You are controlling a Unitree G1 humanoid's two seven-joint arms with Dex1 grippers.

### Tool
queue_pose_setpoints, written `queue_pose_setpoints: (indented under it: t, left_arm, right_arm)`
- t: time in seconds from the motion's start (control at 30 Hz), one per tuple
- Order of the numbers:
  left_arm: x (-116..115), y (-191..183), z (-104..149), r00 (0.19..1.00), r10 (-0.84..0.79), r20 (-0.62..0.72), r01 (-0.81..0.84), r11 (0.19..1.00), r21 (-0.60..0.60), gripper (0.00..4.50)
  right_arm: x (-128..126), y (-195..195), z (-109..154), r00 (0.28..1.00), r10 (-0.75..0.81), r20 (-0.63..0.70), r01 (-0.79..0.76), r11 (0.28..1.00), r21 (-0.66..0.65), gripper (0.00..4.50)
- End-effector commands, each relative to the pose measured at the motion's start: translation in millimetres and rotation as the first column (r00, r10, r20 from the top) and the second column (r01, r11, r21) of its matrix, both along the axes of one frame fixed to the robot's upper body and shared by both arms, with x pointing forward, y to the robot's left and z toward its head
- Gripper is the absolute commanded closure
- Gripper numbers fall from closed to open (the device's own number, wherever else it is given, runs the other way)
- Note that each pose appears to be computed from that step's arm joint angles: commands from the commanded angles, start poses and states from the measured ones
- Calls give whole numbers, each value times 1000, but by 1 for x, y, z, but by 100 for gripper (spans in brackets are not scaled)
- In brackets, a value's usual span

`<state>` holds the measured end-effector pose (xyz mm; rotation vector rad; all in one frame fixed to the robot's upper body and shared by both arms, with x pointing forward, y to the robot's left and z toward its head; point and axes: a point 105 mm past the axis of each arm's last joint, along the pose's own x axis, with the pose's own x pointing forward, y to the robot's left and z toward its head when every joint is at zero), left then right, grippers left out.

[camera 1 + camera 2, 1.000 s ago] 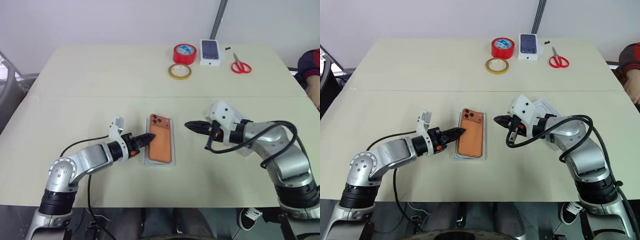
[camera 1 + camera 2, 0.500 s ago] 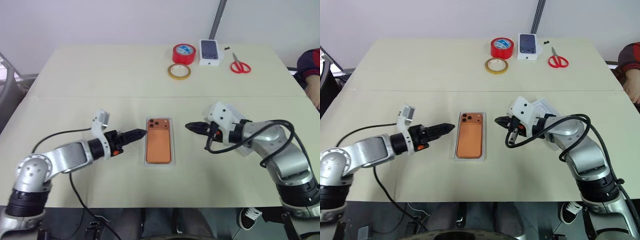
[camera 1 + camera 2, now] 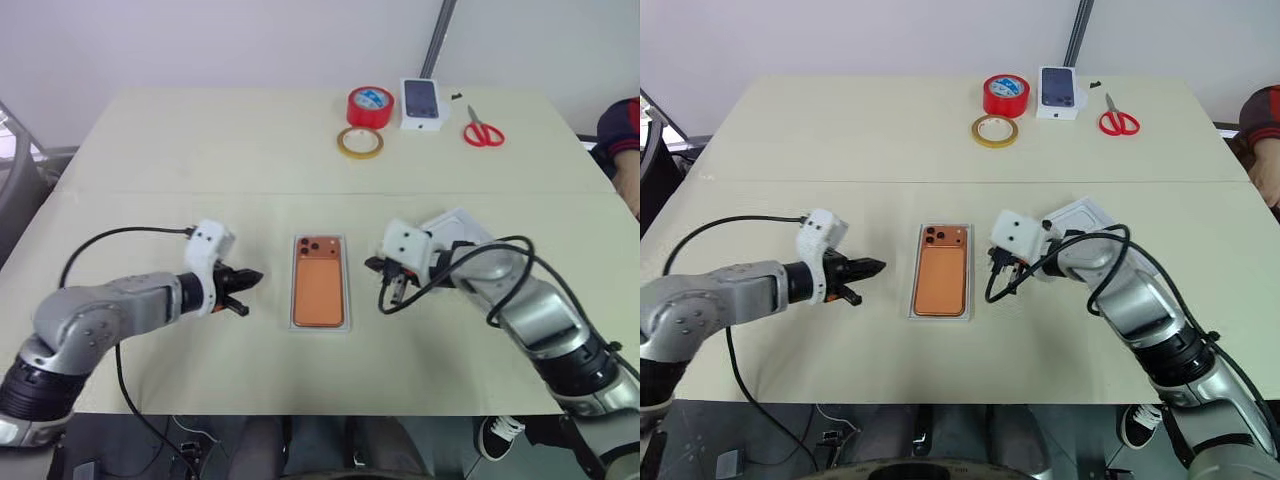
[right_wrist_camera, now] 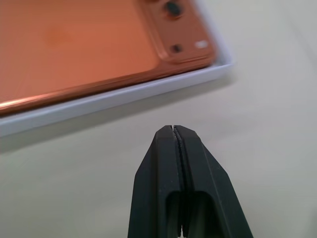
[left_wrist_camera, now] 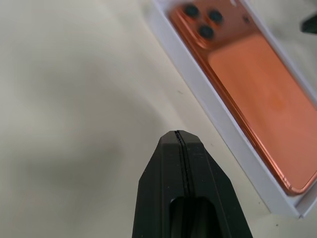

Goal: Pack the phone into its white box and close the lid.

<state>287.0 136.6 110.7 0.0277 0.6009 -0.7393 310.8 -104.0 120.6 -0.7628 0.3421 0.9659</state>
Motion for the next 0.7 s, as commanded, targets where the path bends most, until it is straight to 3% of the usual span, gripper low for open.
queue_pose_setpoints:
  t: [0.03,0.3,0.7]
  left_arm:
    - [-4,-21,-1,990,-139,20,138,989,49,448]
    - [-6,-61,-12,950,-313,-20,313,949,23,448]
    - [0,-134,-10,864,-504,-16,502,864,-43,448]
  right_arm:
    - [-2,17,4,997,60,46,-58,998,-31,450]
    - [-11,23,0,996,88,7,-88,995,-37,450]
    - [-34,-42,-5,998,-46,-47,39,990,-133,450]
